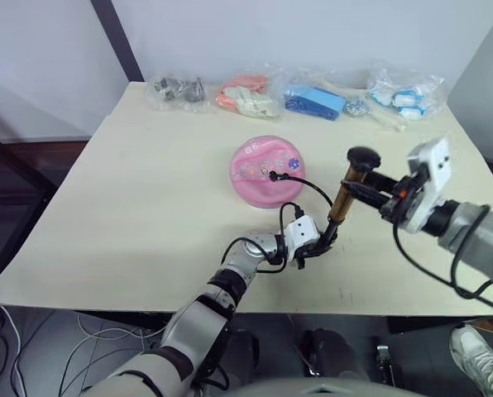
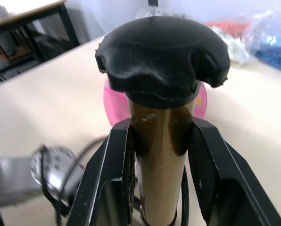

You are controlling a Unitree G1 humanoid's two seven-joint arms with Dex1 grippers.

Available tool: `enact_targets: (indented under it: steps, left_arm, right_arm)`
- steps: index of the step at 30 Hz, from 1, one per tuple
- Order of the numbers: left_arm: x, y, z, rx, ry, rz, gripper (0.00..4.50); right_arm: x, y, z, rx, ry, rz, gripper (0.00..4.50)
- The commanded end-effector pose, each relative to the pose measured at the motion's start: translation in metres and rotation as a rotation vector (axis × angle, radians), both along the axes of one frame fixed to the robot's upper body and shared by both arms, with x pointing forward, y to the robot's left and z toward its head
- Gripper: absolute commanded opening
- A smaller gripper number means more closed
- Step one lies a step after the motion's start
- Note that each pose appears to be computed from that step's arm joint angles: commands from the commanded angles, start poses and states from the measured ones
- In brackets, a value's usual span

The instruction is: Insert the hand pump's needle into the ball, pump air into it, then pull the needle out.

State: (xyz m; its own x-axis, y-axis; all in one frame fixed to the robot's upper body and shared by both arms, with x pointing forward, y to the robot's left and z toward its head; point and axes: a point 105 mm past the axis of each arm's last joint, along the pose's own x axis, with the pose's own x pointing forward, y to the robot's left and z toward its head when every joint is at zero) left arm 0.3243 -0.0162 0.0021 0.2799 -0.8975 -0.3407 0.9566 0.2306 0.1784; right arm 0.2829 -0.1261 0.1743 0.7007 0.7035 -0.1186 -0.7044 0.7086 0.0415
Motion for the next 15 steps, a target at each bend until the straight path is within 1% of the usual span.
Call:
enact_targets:
  steps: [1,8,12,14,15]
  left_arm:
    - [-0.020,0.031,-0.051,0.158,0.163,0.034,1.12]
    - [-0.020,0.032,-0.050,0.156,0.161,0.038,1.12]
    - [-0.019,0.032,-0.050,0.156,0.160,0.040,1.12]
    - [-0.019,0.031,-0.050,0.154,0.159,0.039,1.12]
    - [-0.019,0.031,-0.050,0.154,0.158,0.038,1.12]
  right_arm:
    - [0.001,-0.002,-0.069,-0.083,0.172,-0.022,1.06]
    - [-0.010,0.010,-0.117,-0.089,0.262,0.010,1.06]
    - [-0.014,0.013,-0.134,-0.101,0.284,0.026,1.06]
    - [-0.014,0.012,-0.135,-0.099,0.281,0.020,1.06]
    - [-0.012,0.011,-0.132,-0.092,0.268,0.012,1.06]
